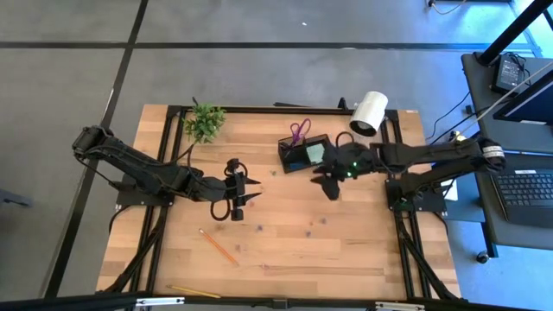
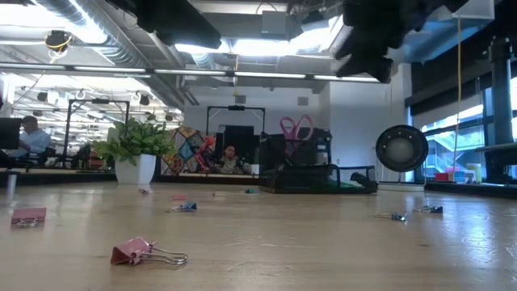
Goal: Pick and place office supplies into organizer
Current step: Put the blue binder clip into the black desk organizer
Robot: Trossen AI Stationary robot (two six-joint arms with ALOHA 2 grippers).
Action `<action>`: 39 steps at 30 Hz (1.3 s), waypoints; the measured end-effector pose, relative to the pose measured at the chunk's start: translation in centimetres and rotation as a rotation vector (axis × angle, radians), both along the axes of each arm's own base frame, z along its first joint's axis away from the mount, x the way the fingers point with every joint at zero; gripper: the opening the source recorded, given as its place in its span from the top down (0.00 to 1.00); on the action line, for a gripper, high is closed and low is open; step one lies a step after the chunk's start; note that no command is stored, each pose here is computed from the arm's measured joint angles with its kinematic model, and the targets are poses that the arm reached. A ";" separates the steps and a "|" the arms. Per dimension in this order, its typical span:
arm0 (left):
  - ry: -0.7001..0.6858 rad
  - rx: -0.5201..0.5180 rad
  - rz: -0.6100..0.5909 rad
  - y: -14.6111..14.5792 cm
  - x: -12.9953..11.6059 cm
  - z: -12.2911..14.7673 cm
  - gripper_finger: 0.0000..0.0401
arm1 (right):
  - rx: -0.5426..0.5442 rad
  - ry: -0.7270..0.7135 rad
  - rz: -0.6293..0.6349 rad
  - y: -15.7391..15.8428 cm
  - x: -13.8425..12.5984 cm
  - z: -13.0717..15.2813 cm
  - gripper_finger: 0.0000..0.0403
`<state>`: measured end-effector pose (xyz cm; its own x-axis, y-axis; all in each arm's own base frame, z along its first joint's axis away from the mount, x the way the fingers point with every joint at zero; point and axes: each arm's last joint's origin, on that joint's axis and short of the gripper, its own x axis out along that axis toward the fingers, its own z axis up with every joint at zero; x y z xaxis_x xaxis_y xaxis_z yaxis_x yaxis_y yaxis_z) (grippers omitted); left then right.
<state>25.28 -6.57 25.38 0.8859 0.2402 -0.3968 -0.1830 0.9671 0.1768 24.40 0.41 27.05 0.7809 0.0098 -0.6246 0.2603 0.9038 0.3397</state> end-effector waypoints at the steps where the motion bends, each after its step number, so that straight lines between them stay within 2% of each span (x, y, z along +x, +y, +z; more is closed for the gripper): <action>1: 0.000 0.000 0.000 0.0 0.0 0.0 0.65 | -0.011 0.034 0.031 0.4 -0.2 -0.3 0.56; 6: 0.000 -0.001 0.000 0.0 0.0 0.0 0.65 | -0.107 0.190 0.223 2.9 -1.5 -1.4 0.56; 9: 0.000 -0.001 0.000 0.0 0.0 0.0 0.65 | -0.134 0.230 0.286 4.2 -2.1 -2.2 0.56; 17: -0.009 -0.033 0.015 0.0 0.0 0.0 0.65 | -0.233 0.326 0.305 6.5 -2.4 -5.7 0.56; 31: -0.007 -0.030 0.014 0.0 0.0 0.0 0.65 | -0.282 0.495 0.384 9.4 0.3 -12.6 0.56; 39: 0.014 -0.023 0.015 0.0 -0.1 -0.2 0.65 | -0.290 0.533 0.385 9.7 0.9 -14.4 0.56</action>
<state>25.18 -6.53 25.18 0.8765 0.2438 -0.4151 -0.1947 0.9681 0.1575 25.27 10.09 12.69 0.3430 -0.0013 -0.9393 -0.0315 0.9994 -0.0129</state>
